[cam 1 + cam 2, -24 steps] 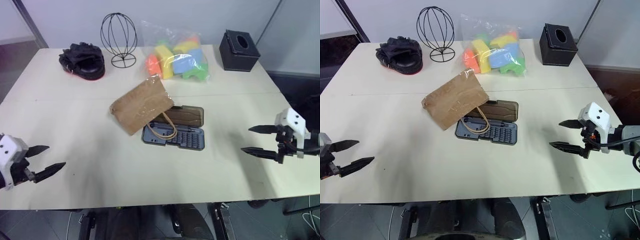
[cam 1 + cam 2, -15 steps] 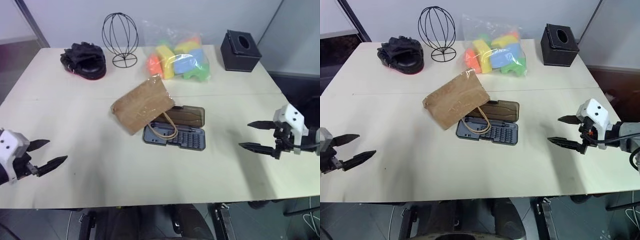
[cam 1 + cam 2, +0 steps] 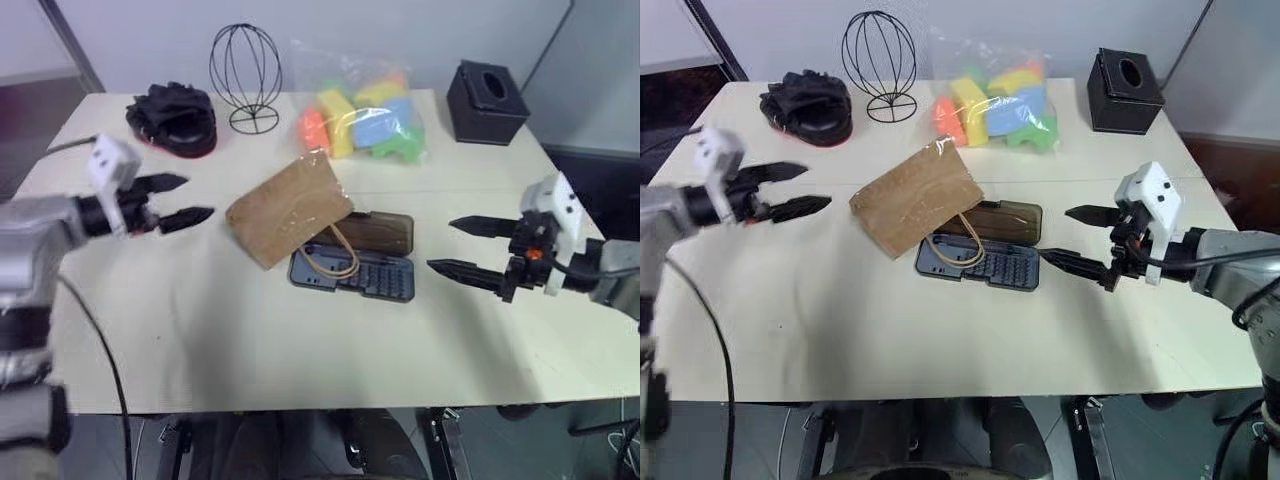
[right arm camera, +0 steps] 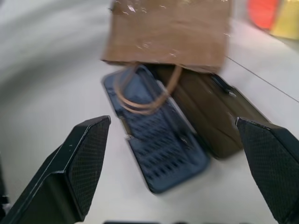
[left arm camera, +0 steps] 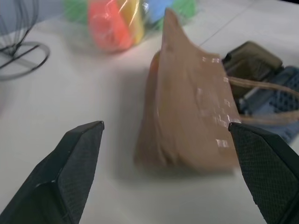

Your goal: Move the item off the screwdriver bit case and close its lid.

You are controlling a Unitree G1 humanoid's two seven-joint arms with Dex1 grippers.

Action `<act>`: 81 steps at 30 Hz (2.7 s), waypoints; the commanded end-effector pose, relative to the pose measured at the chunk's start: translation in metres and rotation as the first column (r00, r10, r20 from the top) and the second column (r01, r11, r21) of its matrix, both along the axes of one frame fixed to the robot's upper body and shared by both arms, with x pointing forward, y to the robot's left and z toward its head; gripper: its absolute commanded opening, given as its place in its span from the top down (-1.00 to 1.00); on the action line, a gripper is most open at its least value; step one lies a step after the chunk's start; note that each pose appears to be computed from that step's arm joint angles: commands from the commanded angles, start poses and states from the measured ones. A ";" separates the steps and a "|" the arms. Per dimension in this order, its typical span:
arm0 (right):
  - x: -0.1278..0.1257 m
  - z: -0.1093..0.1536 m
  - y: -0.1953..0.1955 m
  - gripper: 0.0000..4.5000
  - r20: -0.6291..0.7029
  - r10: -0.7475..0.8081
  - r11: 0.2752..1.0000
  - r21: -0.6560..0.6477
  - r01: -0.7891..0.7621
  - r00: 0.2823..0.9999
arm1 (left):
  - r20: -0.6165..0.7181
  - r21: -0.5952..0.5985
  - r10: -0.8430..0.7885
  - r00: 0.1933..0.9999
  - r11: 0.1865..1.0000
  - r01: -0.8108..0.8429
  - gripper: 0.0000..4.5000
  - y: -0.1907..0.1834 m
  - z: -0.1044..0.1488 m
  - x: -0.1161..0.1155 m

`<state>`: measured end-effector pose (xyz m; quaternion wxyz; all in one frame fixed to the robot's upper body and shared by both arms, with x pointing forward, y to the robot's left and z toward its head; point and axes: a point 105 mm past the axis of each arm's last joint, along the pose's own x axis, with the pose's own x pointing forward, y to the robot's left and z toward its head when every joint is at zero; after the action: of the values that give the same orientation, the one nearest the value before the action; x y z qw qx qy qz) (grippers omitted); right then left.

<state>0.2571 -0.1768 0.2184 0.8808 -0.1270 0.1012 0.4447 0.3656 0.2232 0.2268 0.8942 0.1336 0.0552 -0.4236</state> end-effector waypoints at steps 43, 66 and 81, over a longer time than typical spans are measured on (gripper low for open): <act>0.034 0.004 0.063 -1.00 0.090 0.233 0.971 0.042 -0.237 0.968 | -0.102 0.218 0.710 0.697 0.700 -0.680 0.75 0.201 -0.040 -0.125; 0.158 -0.023 0.018 -1.00 0.052 -0.053 0.965 -0.254 0.064 0.997 | -0.129 0.063 -0.128 0.983 0.989 0.137 -0.98 -0.002 0.023 -0.155; 0.176 -0.080 0.017 0.26 -0.060 -0.014 0.903 -0.430 -0.013 0.998 | -0.118 0.152 -0.306 0.945 0.934 0.322 -1.00 -0.039 0.001 -0.124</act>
<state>0.4336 -0.1566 0.1394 0.8318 -0.2993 0.2183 0.4133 0.2416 0.1845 0.2239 0.7960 0.1828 0.1227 -0.5638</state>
